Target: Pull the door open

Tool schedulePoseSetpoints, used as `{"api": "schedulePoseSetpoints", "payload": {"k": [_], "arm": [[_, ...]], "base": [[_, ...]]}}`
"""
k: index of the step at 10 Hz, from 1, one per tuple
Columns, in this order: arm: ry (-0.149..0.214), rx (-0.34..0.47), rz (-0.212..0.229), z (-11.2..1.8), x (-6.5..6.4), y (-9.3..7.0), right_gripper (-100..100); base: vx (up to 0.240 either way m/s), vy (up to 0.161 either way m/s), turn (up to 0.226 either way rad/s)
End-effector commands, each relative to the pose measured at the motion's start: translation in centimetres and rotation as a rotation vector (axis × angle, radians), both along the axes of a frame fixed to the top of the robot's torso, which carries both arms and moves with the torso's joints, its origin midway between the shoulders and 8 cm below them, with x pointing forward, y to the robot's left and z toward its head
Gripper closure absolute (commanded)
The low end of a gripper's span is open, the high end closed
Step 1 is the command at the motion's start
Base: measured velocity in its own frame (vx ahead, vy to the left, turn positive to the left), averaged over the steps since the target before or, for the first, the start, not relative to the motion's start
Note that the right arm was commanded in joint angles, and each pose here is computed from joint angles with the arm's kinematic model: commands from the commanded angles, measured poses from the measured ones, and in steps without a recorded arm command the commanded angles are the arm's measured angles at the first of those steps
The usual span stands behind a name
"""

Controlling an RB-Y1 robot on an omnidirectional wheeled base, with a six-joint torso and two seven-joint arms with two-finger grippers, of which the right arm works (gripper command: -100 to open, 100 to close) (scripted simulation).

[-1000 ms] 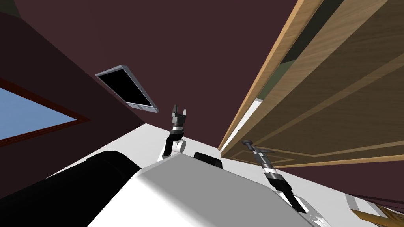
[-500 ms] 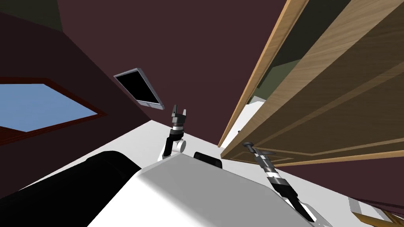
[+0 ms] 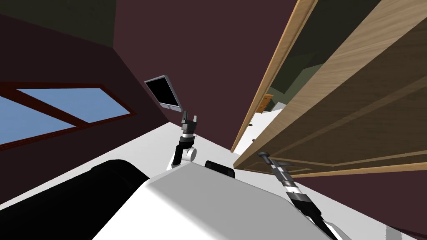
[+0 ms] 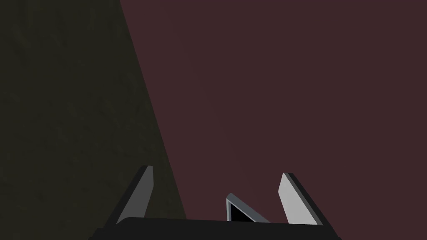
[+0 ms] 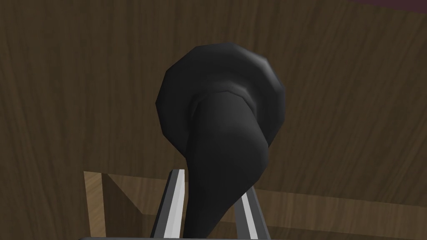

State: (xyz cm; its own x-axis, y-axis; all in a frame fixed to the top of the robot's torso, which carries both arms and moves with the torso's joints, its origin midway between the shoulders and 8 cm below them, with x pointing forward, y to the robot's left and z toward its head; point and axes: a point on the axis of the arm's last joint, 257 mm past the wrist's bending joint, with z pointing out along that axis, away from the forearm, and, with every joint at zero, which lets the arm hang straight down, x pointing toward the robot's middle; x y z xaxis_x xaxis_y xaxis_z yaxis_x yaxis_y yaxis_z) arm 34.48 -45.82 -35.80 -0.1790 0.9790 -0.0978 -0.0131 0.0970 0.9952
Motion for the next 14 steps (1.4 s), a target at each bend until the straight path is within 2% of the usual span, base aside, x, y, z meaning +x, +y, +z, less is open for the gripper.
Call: {"api": "schedulePoseSetpoints", "payload": {"k": [1,4,14], "arm": [[-0.004,-0.003,0.008,0.26,-0.74,-0.32,100],[0.003,0.001,0.012,-0.05,-1.16,-0.22,100],[-0.005,-0.003,0.024,0.32,-1.73,-0.59,100]], "base": [[-0.221,-0.103,0.203],[-0.159,-0.065,0.127],[-0.213,-0.102,0.174]]}}
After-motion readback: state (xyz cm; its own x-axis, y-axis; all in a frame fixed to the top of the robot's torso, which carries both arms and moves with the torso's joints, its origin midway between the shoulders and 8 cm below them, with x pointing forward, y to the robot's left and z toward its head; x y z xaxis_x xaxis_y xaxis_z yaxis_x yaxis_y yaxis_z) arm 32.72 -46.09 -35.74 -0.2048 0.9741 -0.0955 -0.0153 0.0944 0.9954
